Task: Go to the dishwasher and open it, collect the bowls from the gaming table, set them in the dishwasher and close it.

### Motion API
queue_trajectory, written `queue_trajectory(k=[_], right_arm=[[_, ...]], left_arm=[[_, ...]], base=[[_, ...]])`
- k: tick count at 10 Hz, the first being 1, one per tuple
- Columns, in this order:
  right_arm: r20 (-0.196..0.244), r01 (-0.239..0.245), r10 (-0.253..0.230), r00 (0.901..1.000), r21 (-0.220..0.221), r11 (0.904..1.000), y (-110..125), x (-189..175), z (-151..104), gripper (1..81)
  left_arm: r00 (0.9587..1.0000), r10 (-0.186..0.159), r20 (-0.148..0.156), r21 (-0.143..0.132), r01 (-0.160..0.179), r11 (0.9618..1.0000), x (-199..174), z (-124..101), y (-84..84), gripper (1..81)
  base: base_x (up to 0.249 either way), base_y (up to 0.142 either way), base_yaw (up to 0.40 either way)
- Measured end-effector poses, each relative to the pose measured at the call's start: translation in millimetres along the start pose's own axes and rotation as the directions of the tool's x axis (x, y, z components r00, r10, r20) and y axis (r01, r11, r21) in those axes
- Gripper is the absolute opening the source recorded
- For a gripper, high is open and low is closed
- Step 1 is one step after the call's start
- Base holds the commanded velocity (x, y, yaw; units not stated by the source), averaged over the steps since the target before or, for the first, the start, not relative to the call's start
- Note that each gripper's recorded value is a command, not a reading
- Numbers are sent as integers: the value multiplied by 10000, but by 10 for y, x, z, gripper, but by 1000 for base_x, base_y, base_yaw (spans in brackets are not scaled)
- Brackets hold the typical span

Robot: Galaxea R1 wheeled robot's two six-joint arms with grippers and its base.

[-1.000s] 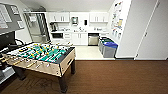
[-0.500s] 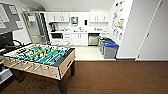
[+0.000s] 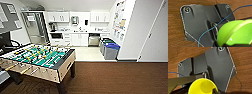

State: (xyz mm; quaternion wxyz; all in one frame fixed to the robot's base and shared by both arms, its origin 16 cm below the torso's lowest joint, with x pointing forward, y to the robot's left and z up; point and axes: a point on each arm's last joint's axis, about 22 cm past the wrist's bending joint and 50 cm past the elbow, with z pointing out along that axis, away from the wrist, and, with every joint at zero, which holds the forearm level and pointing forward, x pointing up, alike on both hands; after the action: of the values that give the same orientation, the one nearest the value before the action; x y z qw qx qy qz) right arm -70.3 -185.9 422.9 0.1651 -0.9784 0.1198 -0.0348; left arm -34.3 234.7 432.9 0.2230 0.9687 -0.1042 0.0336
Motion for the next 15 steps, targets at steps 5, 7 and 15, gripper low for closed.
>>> queue_trajectory(k=[5,7,15], right_arm=[[-7,3,-3,10000,54,10000,-34,5,9,10],[-29,18,-18,10000,-9,10000,13,29,-2,10],[0,5,-5,10000,24,10000,-13,-2,3,10]], left_arm=[[10000,7,-8,19,-7,10000,4,-3,-11,10],[10000,-1,-19,-37,1,10000,10,13,26,10],[10000,4,7,-9,-4,10000,-10,3,9,10]], base=[[138,-80,0],[138,-89,0],[138,-91,0]])
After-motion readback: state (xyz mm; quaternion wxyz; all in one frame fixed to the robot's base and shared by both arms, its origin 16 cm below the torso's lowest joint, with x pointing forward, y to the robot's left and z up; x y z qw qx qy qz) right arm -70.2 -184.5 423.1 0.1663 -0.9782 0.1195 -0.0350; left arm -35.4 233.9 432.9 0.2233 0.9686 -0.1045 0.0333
